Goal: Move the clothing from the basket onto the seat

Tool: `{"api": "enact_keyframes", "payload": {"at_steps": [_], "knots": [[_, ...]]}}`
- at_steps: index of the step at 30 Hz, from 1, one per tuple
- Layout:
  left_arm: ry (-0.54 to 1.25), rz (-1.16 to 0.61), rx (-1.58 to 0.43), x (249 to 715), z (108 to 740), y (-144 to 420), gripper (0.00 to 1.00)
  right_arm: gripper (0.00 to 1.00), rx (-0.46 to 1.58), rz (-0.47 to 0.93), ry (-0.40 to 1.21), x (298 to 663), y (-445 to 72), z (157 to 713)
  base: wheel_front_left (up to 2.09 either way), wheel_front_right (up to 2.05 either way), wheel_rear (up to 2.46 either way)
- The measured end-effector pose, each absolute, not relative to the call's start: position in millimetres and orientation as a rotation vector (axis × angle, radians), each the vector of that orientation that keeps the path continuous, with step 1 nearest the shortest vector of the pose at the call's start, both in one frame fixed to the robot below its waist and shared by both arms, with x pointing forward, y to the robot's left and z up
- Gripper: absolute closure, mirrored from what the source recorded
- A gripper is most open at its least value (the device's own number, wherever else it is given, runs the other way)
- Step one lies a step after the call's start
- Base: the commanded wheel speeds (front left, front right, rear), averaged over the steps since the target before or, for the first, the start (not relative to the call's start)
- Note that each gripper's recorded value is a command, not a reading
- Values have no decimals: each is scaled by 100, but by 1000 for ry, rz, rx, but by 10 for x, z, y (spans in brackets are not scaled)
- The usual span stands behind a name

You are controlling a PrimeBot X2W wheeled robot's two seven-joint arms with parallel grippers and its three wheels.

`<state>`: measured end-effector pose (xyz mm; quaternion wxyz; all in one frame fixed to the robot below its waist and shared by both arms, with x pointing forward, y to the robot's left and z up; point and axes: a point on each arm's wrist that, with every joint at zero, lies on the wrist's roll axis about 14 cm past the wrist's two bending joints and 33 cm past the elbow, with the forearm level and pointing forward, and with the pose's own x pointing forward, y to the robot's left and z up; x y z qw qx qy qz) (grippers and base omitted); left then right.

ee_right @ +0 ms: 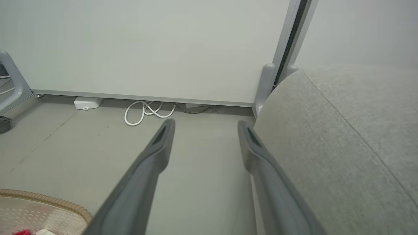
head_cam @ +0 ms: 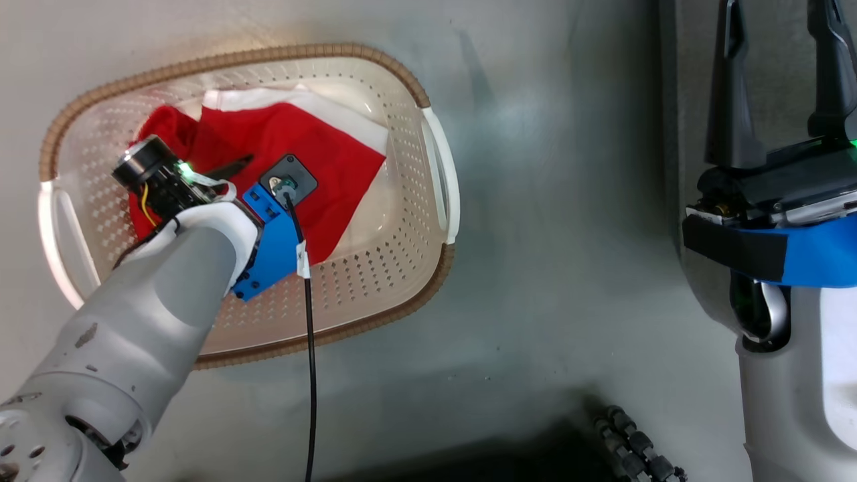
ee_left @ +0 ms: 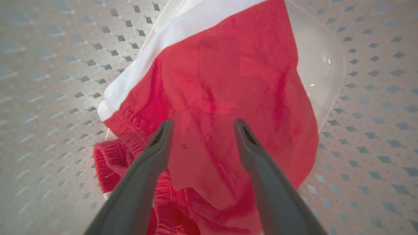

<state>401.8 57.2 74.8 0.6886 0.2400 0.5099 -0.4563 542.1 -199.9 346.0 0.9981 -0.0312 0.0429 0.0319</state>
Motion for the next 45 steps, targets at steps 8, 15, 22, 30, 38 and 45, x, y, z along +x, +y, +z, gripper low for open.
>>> {"api": "enact_keyframes", "payload": {"at_steps": [8, 15, 22, 30, 38, 45], "knots": [[1218, -1015, 589, 3965, 456, 734, 0, 0, -82, 91, 101, 5423, -1923, 3257, 0, 0, 0], [1264, -1014, 589, 3869, 311, 782, 0, 0, -92, 88, 138, 5353, -1942, 3085, 0, 0, 0], [1288, -1005, 588, 3816, 275, 796, 0, 0, -100, 87, 152, 5320, -1949, 3030, 0, 0, 0], [1296, -1015, 595, 3789, 293, 737, 100, 0, -97, 88, 150, 5328, -1937, 3028, 0, 0, 0], [1216, -999, 545, 3948, 486, 612, 100, 0, -93, 82, 126, 5364, -1939, 3152, 0, 0, 0], [1077, -982, 479, 4192, 837, 419, 100, 0, -77, 89, 84, 5419, -1876, 3361, 0, 0, 0]]}}
